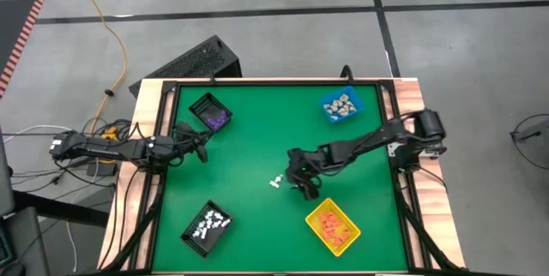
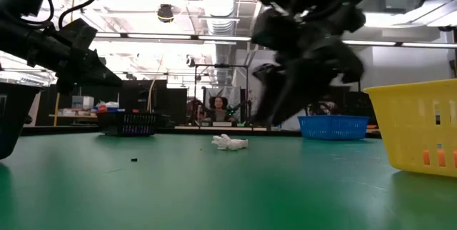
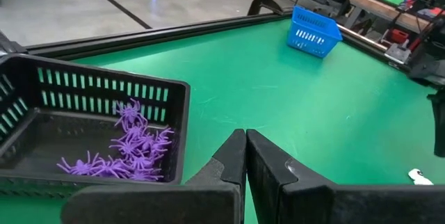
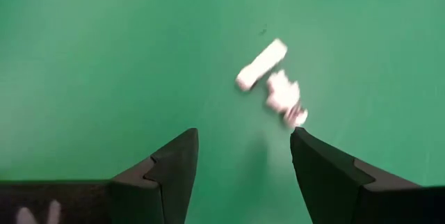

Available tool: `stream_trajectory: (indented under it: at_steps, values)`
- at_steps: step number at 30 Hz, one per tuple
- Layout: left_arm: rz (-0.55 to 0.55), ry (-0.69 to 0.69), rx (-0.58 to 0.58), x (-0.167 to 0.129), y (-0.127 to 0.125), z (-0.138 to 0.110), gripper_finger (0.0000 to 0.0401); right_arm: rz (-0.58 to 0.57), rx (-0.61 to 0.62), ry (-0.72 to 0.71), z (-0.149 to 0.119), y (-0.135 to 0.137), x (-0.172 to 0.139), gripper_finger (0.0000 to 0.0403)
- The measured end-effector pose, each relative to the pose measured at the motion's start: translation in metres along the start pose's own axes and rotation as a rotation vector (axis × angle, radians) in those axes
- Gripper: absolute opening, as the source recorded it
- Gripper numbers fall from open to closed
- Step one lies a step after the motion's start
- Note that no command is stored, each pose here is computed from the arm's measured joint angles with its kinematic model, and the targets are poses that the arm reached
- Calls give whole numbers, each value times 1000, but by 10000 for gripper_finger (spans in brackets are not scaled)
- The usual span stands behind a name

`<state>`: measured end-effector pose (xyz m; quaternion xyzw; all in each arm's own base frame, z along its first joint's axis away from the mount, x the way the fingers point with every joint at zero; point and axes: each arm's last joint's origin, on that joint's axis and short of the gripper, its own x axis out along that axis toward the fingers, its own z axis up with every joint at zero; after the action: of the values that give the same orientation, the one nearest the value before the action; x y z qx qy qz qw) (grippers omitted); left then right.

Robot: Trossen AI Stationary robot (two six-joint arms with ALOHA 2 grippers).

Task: Sort Halloween decoration
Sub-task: Put the white skeleton toy into the bottom black basket

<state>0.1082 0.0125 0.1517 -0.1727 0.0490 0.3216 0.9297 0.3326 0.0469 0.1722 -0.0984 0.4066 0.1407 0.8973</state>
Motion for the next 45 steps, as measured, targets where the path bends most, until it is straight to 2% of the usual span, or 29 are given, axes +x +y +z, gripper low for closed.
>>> stream_trajectory:
  at_steps: [6, 11, 16, 20, 27, 31, 34, 39, 45]
  values:
    - [0, 0, 0, 0, 0, 0, 0, 18, -37, 25, 19, -20, 23, 246]
    - [1, 0, 0, 0, 0, 0, 0, 103, -44, 85, 15, -30, 41, 246]
    - [1, 0, 1, 0, 0, 0, 0, 122, -40, 103, 12, -34, 49, 234]
    - [1, 0, 13, 0, 0, 0, 0, 116, -24, 105, 12, -37, 48, 204]
    - [1, 0, 34, 0, 0, 0, 0, 102, 49, 114, 11, -40, 47, 96]
    - [1, 0, 34, 0, 0, 0, 0, 94, 92, 117, 11, -40, 47, 51]
    - [1, 0, 33, 0, 0, 0, 0, 91, 120, 119, 11, -40, 47, 36]
    - [1, 0, 33, 0, 0, 0, 0, 90, 173, 127, 18, -40, 45, 33]
    - [1, 0, 11, 0, 0, 0, 0, 35, 157, 68, 54, -42, 33, 33]
